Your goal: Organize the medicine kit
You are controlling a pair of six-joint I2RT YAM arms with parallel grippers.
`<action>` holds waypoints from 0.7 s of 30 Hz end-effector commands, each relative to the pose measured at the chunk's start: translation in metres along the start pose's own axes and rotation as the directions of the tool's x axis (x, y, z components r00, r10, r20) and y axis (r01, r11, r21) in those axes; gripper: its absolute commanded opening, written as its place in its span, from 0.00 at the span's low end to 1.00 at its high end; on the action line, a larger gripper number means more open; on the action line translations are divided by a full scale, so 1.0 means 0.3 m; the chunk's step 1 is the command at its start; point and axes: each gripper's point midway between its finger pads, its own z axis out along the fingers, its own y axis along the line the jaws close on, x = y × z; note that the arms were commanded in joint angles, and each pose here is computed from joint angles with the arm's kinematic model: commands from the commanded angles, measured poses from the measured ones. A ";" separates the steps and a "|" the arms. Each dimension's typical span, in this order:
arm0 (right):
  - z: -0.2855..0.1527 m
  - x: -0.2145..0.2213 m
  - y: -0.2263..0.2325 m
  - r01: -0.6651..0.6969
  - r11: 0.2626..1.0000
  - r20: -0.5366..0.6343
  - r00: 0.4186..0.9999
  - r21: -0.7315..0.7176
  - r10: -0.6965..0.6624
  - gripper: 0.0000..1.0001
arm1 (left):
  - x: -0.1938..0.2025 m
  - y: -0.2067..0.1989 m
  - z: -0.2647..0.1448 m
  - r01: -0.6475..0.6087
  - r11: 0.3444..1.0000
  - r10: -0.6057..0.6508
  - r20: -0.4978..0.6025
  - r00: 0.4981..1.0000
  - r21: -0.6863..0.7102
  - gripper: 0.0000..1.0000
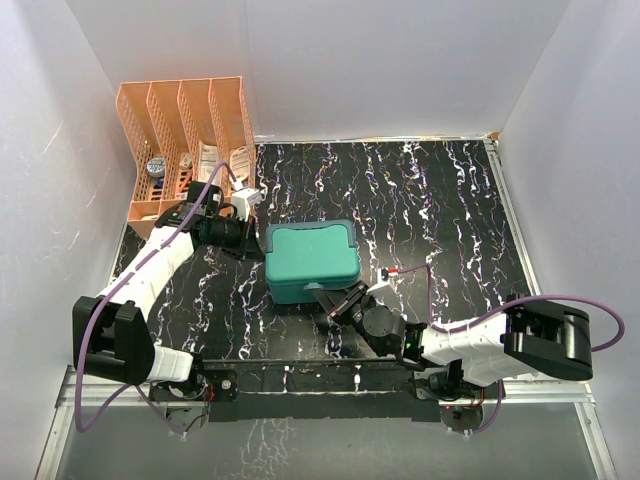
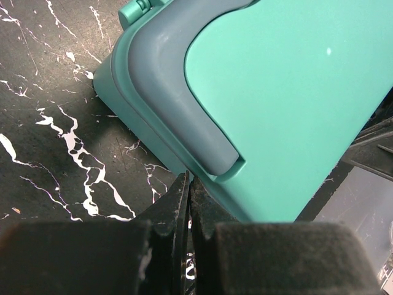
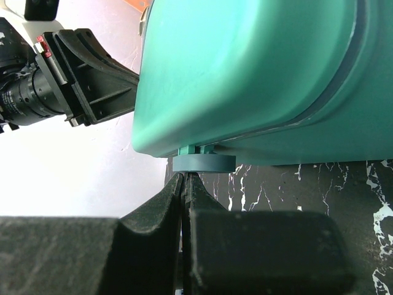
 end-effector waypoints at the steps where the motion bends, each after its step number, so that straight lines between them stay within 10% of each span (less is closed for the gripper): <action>1: 0.025 -0.048 0.111 -0.049 0.996 0.065 0.996 -0.078 0.055 0.00 | 0.015 -0.039 -0.019 -0.016 0.999 0.016 0.003 1.000 0.037 0.00; 21: 0.037 -0.075 0.137 -0.037 0.994 0.098 0.994 -0.103 0.048 0.00 | 0.036 -0.042 -0.016 -0.011 0.999 0.011 -0.011 1.000 0.044 0.00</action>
